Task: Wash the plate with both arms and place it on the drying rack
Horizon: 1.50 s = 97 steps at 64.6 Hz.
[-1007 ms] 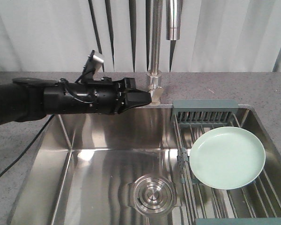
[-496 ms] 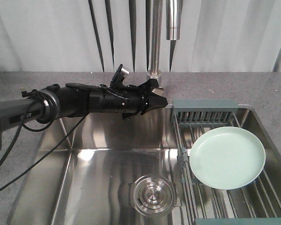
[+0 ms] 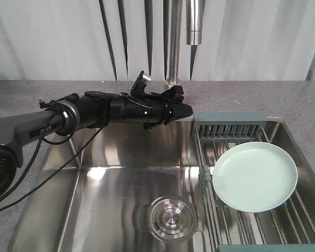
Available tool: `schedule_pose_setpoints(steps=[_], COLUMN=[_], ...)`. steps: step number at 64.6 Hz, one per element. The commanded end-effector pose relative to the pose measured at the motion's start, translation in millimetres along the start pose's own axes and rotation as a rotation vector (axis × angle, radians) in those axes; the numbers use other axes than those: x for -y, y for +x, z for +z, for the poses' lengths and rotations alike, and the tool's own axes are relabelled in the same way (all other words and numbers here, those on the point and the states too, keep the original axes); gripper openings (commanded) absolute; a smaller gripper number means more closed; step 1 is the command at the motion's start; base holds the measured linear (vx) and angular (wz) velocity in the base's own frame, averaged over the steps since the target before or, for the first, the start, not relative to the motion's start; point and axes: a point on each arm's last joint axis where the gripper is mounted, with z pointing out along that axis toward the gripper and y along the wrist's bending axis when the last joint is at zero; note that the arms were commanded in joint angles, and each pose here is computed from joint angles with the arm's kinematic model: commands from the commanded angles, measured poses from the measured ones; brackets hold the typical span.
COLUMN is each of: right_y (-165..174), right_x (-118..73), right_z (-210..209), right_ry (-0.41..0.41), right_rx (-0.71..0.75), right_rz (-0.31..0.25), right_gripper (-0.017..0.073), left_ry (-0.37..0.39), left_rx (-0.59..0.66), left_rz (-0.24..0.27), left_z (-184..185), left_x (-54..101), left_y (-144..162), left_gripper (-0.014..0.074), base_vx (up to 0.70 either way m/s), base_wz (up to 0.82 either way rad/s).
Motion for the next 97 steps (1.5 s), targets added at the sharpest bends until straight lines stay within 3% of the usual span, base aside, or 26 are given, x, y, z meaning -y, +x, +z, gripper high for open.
schedule_pose_setpoints(steps=[1, 23, 39, 45, 53, 64, 69, 76, 88, 97], right_y=[-11.7, -11.7, -11.7, -11.7, -11.7, -11.7, -11.7, -11.7, -11.7, -11.7], right_x=[2.7, 2.7, 2.7, 2.7, 2.7, 2.7, 2.7, 2.7, 2.7, 2.7], right_z=[-3.3, -3.3, -3.3, -3.3, -3.3, -3.3, -3.3, -3.3, -3.3, -3.3], right_ry=[0.026, 0.026, 0.026, 0.026, 0.026, 0.026, 0.026, 0.026, 0.026, 0.026], right_rx=[0.073, 0.073, 0.073, 0.073, 0.072, 0.072, 0.072, 0.072, 0.072, 0.072], right_rz=[0.007, 0.007, 0.007, 0.007, 0.007, 0.007, 0.007, 0.007, 0.007, 0.007], right_gripper=[-0.0006, -0.0006, -0.0006, -0.0006, -0.0006, -0.0006, -0.0006, -0.0006, -0.0006, -0.0006], left_ry=[0.122, 0.145, 0.325, 0.335, 0.221, -0.013, -0.147, -0.300, -0.357, -0.377], left_rx=[0.126, 0.127, -0.103, -0.183, -0.256, -0.376, -0.421, -0.408, -0.309, -0.238], left_rz=[-0.012, -0.002, 0.043, 0.087, 0.185, 0.360, 0.469, 0.565, 0.666, 0.706], left_z=[-16.6, -20.9, -25.9, -33.7, -53.1, -96.8, -122.1, -154.0, -213.8, -254.5], left_x=[51.9, 56.0, 74.2, 82.8, 93.4, 112.9, 127.3, 149.5, 199.6, 218.0], left_y=[-24.0, -29.4, -8.3, -2.5, -1.4, 1.5, 6.0, 10.7, 37.4, 68.8], left_gripper=[-0.0006, -0.0006, -0.0006, -0.0006, -0.0006, -0.0006, -0.0006, -0.0006, -0.0006, -0.0006], base_vx=[0.00, 0.00, 0.00, 0.00, 0.00, 0.00, 0.00, 0.00, 0.00, 0.00], base_wz=[0.00, 0.00, 0.00, 0.00, 0.00, 0.00, 0.00, 0.00, 0.00, 0.00])
